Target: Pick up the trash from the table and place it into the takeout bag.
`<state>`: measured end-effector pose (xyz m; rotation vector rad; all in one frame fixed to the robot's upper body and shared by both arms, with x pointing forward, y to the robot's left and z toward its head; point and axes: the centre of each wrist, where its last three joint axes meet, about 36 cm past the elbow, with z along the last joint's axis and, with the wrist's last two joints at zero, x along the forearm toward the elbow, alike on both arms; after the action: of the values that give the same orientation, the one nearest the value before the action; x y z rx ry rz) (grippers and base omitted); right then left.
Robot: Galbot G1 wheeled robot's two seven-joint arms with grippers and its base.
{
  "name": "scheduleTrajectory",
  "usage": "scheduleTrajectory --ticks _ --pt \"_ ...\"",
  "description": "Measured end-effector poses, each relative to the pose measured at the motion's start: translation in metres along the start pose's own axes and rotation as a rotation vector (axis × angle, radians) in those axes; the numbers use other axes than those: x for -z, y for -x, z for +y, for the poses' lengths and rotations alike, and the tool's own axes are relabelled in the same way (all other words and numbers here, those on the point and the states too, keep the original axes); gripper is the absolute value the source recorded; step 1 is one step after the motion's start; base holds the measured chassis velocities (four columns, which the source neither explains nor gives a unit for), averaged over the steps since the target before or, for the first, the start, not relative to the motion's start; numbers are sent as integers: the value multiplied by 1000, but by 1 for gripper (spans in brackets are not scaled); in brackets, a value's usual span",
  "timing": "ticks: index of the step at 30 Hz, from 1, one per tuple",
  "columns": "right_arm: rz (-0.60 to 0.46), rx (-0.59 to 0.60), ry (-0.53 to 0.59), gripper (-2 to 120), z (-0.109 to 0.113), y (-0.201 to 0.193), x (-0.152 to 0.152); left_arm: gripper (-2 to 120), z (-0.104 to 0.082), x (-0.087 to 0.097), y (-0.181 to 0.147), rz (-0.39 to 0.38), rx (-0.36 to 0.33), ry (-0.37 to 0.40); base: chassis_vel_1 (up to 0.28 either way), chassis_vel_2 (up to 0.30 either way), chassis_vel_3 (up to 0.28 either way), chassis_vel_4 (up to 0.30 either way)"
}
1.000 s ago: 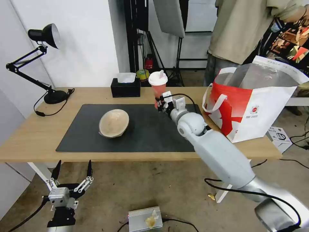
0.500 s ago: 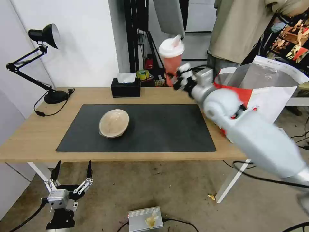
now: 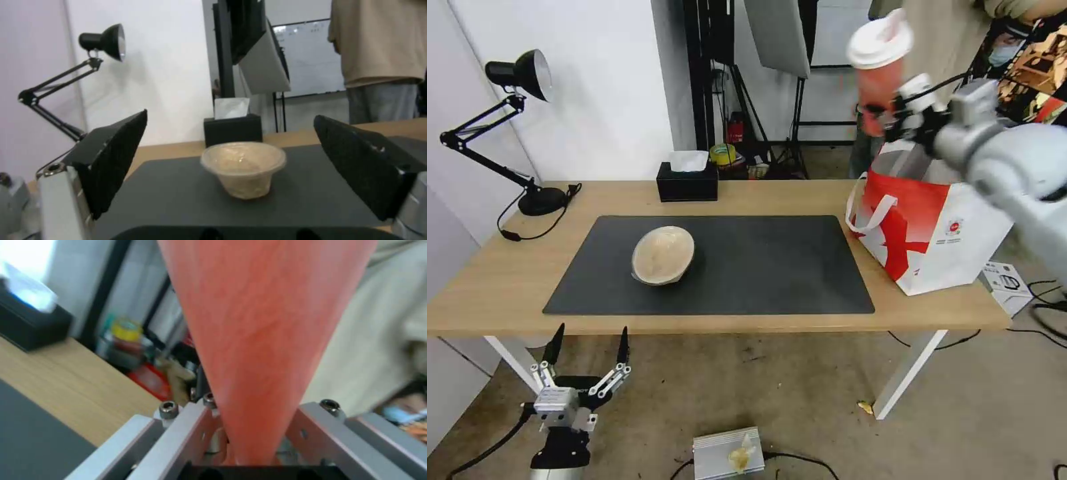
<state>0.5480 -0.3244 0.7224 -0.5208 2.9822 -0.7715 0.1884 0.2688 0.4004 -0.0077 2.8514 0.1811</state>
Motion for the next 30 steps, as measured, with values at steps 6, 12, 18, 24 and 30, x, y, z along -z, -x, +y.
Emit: scheduleTrajectory --ticks 6,12,18,24,30 --pt "55 -77 -98 5 -60 -26 -10 100 -3 0 7 -30 -31 -16 0 0 0 0" --pt "134 -97 -226 5 -130 -30 -8 100 -5 -2 10 -46 -59 -25 0 0 0 0" --pt "234 -3 -427 5 -162 -2 -4 100 -3 -4 7 -53 -63 -28 0 0 0 0" --pt "314 74 -558 5 -176 32 -6 100 -1 -6 4 -55 -46 -27 0 0 0 0" --pt "371 160 -648 5 -175 62 -8 100 1 -6 6 -61 -29 -28 0 0 0 0"
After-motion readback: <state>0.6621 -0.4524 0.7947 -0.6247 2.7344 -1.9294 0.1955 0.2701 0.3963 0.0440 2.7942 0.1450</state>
